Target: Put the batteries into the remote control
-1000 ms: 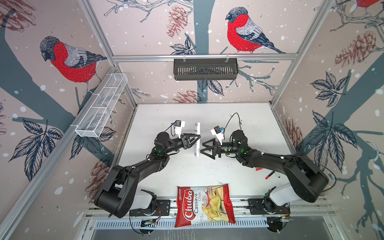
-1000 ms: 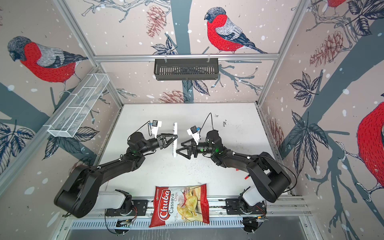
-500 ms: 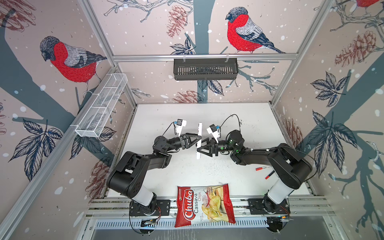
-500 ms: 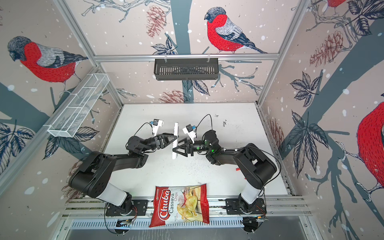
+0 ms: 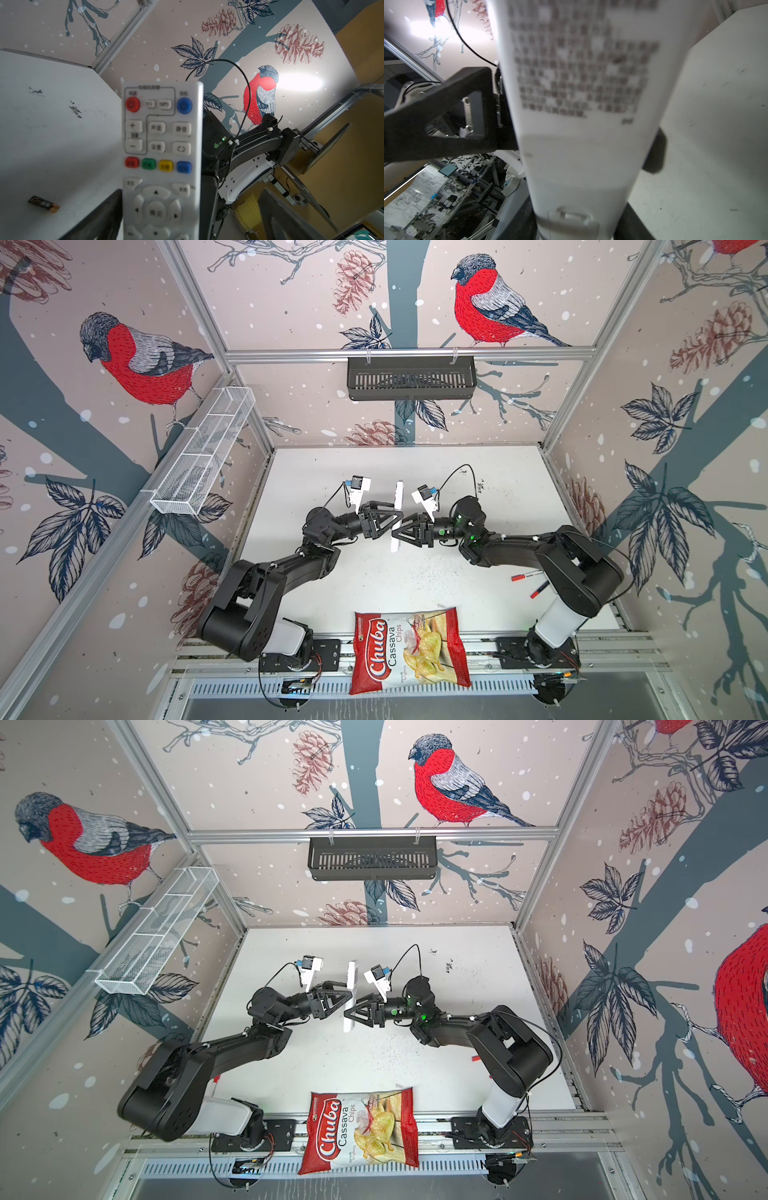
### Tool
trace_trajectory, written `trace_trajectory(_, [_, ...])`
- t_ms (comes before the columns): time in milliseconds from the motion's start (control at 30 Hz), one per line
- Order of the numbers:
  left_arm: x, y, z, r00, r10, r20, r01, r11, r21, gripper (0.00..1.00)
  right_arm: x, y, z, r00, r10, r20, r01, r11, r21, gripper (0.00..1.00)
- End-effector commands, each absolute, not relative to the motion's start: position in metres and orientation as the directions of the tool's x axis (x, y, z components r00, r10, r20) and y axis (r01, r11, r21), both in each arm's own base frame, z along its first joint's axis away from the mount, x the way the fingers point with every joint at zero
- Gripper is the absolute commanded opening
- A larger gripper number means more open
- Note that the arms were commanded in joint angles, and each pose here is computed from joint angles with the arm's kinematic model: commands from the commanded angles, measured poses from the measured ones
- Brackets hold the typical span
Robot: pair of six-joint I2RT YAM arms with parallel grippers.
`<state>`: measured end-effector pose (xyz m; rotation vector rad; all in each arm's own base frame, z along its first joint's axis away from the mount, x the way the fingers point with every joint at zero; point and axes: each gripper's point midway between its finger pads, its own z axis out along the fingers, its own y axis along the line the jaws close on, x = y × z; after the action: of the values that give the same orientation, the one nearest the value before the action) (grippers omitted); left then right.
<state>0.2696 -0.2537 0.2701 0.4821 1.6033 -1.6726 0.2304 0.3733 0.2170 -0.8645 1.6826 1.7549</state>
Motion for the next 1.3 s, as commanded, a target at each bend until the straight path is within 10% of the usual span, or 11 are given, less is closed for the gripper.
trace_trajectory(0, [0.298,-0.245,0.241,-0.614,-0.247,-0.75,0.68,0.318,-0.661,0.97,0.245,0.375,0.2,-0.632,-0.08,-0.77,-0.775,0.075,0.628,0.34])
trace_trajectory(267, [0.332,-0.214,0.217,-0.635,-0.203,-0.745,0.491,0.639,-0.592,0.97,0.258,0.382,0.186,-0.578,-0.211,-0.788,-0.798,0.345,0.494,0.31])
trace_trajectory(633, [0.312,-0.162,0.227,-0.589,-0.213,-0.78,0.33,0.817,-0.473,0.97,0.263,0.377,0.186,-0.542,-0.307,-0.783,-0.811,0.437,0.39,0.29])
trace_trajectory(1267, [0.316,-0.167,0.211,-0.609,-0.211,-0.764,0.331,0.808,-0.487,0.97,0.243,0.405,0.163,-0.533,-0.405,-0.743,-0.819,0.466,0.335,0.27])
